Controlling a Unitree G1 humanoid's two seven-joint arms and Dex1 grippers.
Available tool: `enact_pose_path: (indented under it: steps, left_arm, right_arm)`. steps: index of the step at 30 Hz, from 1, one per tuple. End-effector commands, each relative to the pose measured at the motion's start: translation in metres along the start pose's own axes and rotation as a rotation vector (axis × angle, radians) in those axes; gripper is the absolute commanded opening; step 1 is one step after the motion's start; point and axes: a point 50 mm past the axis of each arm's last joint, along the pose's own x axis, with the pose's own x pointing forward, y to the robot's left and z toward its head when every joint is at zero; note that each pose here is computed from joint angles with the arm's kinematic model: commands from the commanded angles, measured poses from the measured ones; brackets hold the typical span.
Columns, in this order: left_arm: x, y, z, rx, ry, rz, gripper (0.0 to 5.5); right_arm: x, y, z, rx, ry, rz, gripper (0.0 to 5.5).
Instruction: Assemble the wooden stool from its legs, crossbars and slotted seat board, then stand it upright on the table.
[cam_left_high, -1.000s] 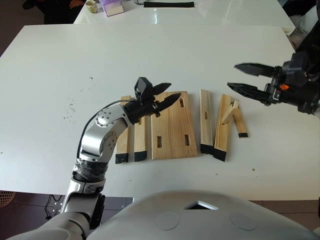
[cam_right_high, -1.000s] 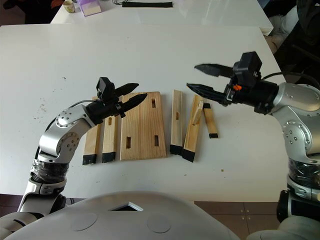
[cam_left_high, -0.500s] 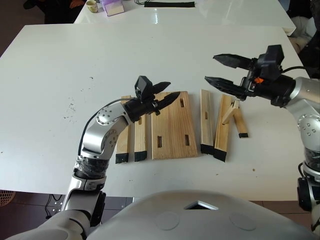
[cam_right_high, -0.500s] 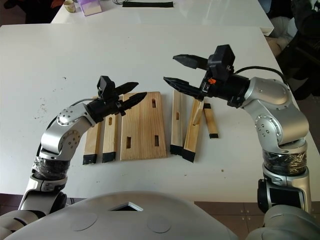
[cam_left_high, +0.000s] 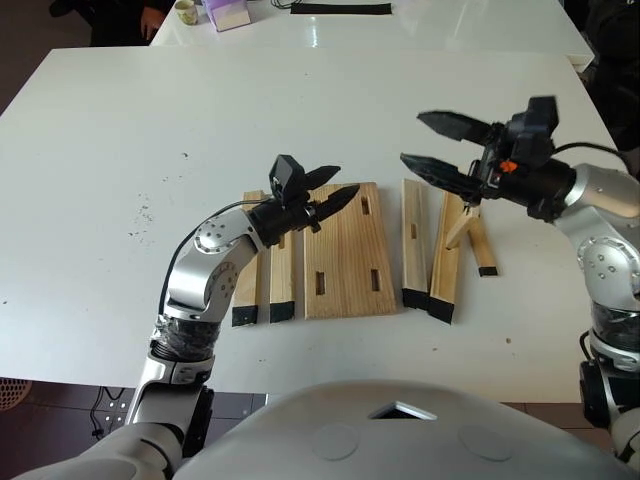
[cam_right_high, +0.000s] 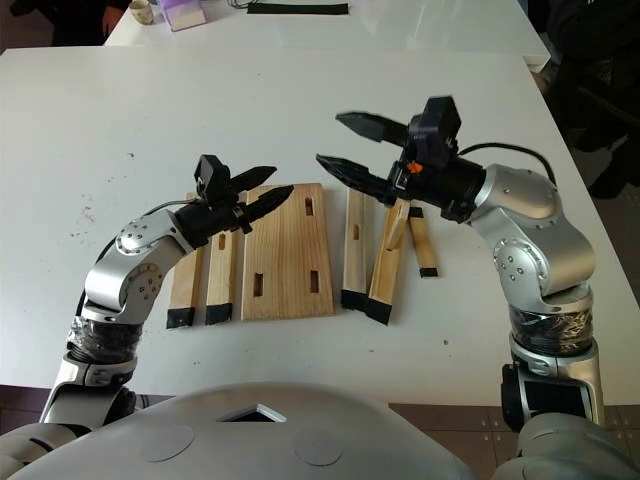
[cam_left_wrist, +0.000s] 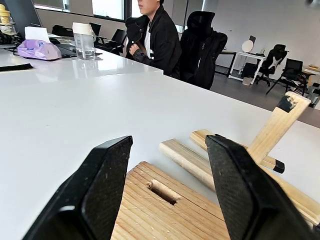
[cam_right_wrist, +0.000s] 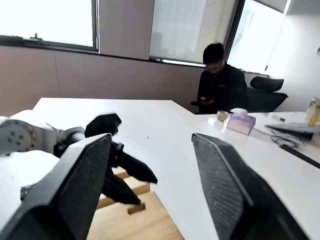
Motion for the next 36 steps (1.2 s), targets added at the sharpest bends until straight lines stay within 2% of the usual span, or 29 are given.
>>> enact_pose_path:
  steps: [1,6,11,19,36]
  left_arm:
    - [-0.003,0.002,-0.001,0.007,-0.004,0.041,2.72]
    - [-0.007,0.005,-0.001,0.005,-0.018,0.078,2.72]
    - [-0.008,0.005,-0.002,0.003,-0.021,0.093,2.72]
    - [-0.008,0.005,-0.002,0.003,-0.025,0.099,2.72]
    - [-0.006,0.006,-0.003,0.002,-0.036,0.114,2.72]
  right_arm:
    - [-0.002,0.022,0.009,0.064,0.025,0.100,2.95]
    - [-0.027,0.041,-0.012,0.150,0.223,0.198,2.95]
    - [-0.038,0.052,-0.025,0.197,0.321,0.270,2.95]
    - [-0.060,0.070,-0.070,0.198,0.533,0.323,2.95]
    - [-0.084,0.074,-0.109,0.149,0.688,0.339,2.95]
